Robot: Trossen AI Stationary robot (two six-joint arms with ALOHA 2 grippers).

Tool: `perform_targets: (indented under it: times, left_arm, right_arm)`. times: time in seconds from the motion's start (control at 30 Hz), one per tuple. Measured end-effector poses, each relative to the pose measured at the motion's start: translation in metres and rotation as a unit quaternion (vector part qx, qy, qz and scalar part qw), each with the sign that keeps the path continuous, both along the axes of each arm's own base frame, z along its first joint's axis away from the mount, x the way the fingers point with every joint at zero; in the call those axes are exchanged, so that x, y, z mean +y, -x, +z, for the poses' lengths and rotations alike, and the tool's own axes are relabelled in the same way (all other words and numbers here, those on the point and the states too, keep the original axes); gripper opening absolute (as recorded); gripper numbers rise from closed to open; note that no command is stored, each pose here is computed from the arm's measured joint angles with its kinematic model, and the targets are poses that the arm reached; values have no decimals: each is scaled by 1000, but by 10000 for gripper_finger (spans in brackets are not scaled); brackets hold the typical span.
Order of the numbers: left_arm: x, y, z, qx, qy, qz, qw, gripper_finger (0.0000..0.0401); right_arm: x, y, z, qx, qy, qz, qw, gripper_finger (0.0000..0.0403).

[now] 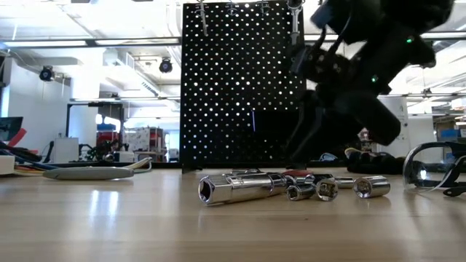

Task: Hang tools onto peg board
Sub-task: Hang the allen wrench on the peg board

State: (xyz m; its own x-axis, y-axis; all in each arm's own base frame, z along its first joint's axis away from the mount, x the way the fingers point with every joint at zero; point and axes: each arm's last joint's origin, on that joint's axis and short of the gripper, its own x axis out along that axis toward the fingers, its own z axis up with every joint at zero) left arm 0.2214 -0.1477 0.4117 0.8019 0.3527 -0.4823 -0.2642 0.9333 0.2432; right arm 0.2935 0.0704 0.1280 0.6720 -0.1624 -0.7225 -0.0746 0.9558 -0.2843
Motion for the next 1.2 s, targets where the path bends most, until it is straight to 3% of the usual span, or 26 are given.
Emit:
perform_targets:
  times: [0.2, 0.37, 0.5, 0.7, 0.83, 1.03, 1.2]
  left_arm:
    - [-16, 3, -42, 11, 35, 30, 999, 151]
    - [-20, -2, -80, 30, 33, 52, 998, 151]
    - [-18, -7, -104, 22, 29, 65, 997, 151]
    - [-13, -12, -125, 9, 36, 86, 996, 151]
    - [-13, -12, -130, 5, 41, 86, 995, 151]
    - [-15, -13, -134, 24, 18, 53, 998, 151]
    - [-21, -22, -136, 13, -17, -10, 1000, 151]
  right_arm:
    - [-10, -4, -8, 61, -33, 34, 997, 215]
    - [-20, -5, -12, 82, -61, 38, 994, 214]
    - [-23, -5, -17, 98, -80, 43, 991, 179]
    - [-22, -4, -19, 108, -90, 46, 989, 73]
    - [-21, -3, -15, 106, -87, 50, 989, 67]
    - [-12, 2, 16, 79, -89, 86, 989, 67]
    - [14, 10, 62, 0, -109, 181, 977, 67]
